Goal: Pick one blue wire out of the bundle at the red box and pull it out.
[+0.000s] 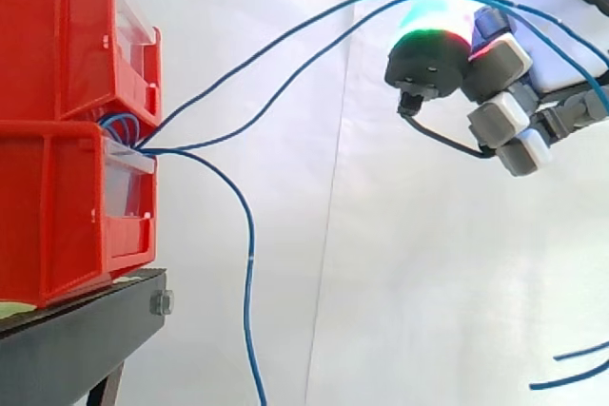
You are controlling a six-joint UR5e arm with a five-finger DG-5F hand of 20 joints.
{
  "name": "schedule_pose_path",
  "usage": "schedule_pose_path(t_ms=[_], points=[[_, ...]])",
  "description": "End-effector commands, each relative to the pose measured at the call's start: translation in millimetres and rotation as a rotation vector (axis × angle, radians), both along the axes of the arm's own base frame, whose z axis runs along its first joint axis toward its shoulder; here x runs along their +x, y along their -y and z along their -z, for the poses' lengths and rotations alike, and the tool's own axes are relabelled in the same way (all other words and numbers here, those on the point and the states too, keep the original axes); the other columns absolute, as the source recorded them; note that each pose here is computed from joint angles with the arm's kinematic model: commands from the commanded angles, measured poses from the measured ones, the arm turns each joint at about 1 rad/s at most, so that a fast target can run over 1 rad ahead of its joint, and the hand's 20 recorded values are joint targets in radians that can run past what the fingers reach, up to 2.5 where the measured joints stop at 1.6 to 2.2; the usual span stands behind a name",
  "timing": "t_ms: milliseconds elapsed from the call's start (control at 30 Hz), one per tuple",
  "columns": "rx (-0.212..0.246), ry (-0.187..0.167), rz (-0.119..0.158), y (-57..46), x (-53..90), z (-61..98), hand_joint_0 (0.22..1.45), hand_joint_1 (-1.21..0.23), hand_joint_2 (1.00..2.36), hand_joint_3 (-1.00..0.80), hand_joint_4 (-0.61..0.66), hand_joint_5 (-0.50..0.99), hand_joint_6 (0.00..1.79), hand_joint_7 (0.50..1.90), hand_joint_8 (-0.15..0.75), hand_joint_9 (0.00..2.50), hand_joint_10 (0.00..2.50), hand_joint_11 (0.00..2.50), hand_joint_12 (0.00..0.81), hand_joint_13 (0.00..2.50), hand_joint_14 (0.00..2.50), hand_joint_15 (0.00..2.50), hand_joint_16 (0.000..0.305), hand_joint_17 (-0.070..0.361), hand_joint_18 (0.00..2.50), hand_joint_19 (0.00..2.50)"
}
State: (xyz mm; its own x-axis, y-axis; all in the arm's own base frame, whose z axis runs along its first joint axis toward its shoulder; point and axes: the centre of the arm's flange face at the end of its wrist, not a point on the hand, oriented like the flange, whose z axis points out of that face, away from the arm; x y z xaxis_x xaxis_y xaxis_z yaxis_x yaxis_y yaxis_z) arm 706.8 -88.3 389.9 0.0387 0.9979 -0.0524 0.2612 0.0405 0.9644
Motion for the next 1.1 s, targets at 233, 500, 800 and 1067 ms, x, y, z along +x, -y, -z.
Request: schedule_pose_path(t_ms=[233, 500, 800, 1067], points=[[0.003, -0.008, 0.000, 0.8, -1.3, 0.5, 0.61, -0.79, 1.01, -0.30, 0.17, -0.14, 0.93, 0.99, 0.362, 1.06, 0.01, 0.80, 0.438, 0.96, 0.02, 0.58, 0.051, 0.116, 0.91, 0.56], [0.003, -0.010, 0.000, 0.8, -1.4, 0.6, 0.65, -0.86, 1.01, -0.36, 0.16, -0.17, 0.95, 0.92, 0.347, 1.00, 0.01, 0.80, 0.434, 0.95, 0.02, 0.57, 0.051, 0.115, 0.92, 0.54], [0.005, -0.009, -0.006, -0.8, -1.1, 0.5, 0.60, -0.91, 1.00, -0.50, 0.20, -0.19, 0.95, 0.85, 0.345, 0.94, 0.01, 0.80, 0.434, 0.92, 0.02, 0.57, 0.052, 0.118, 0.90, 0.52], [0.005, -0.009, -0.004, 0.3, -1.2, 0.5, 0.49, -0.65, 1.00, -0.50, 0.21, -0.14, 0.92, 0.93, 0.384, 1.07, 0.01, 0.78, 0.462, 0.96, 0.02, 0.57, 0.057, 0.129, 0.93, 0.55]])
